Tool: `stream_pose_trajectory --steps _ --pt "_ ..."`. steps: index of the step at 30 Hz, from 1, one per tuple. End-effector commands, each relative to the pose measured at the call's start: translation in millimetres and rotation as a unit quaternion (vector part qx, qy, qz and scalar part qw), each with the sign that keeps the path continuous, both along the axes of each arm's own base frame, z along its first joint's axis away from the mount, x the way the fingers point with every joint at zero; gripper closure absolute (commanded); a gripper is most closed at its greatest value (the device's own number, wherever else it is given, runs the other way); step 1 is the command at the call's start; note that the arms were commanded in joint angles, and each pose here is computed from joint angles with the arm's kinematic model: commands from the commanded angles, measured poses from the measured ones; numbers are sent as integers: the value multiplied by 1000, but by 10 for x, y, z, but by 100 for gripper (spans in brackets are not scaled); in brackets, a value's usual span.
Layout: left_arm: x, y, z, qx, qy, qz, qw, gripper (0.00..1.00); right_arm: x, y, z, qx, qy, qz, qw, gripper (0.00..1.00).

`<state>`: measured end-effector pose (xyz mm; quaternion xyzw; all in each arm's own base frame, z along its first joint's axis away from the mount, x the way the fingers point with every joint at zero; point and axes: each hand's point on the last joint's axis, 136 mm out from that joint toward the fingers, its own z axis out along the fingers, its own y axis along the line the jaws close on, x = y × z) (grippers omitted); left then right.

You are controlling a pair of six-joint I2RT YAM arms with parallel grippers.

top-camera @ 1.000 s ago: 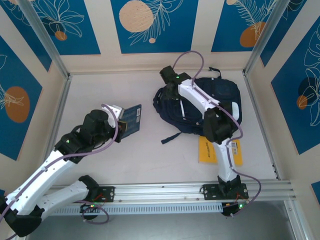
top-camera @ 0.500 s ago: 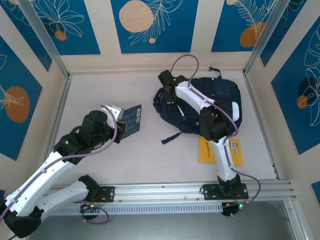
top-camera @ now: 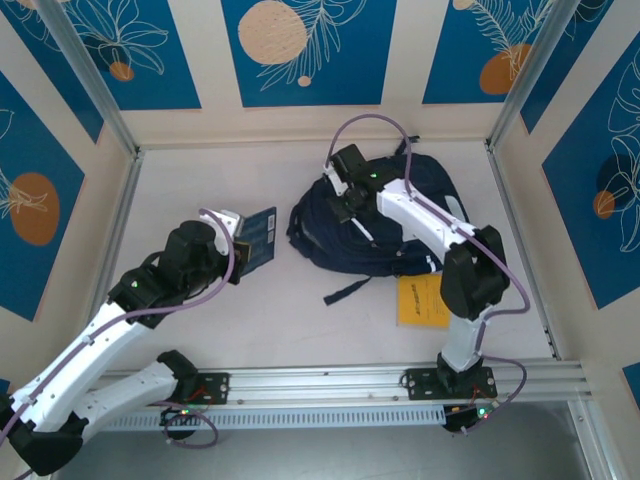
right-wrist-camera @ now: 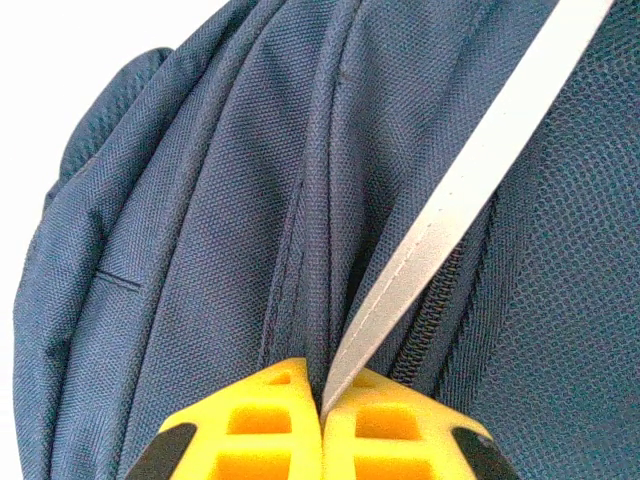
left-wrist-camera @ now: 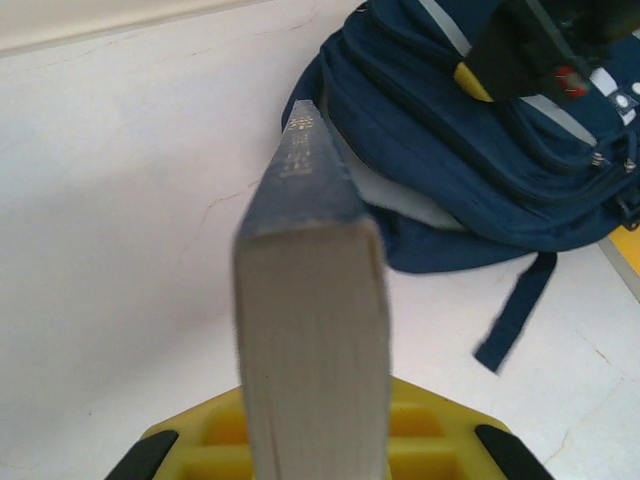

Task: Pack the student bag
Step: Open the student bag at the center of the table, then place the book in the student bag.

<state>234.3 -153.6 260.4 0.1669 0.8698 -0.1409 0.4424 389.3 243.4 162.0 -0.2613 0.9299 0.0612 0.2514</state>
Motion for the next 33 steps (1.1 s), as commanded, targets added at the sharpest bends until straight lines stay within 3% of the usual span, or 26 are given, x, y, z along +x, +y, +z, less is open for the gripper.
stream_pose_trajectory --steps 1,7,11,15,22,33 --pt "82 99 95 -11 -8 36 999 100 -225 465 660 176 -12 104 979 100" --pt "46 46 125 -53 15 34 998 100 -420 280 1205 367 71 80 924 100" --pt "26 -20 164 -97 37 30 994 100 -549 131 1506 450 107 93 882 100" --pt "41 -207 233 -181 62 18 981 100 -662 22 1709 502 139 119 845 100" --pt "238 -576 293 -327 105 15 939 100 -732 -54 1841 545 164 149 809 100" --pt "687 -1000 48 -488 169 34 855 100 -791 -62 1974 562 174 177 789 100"
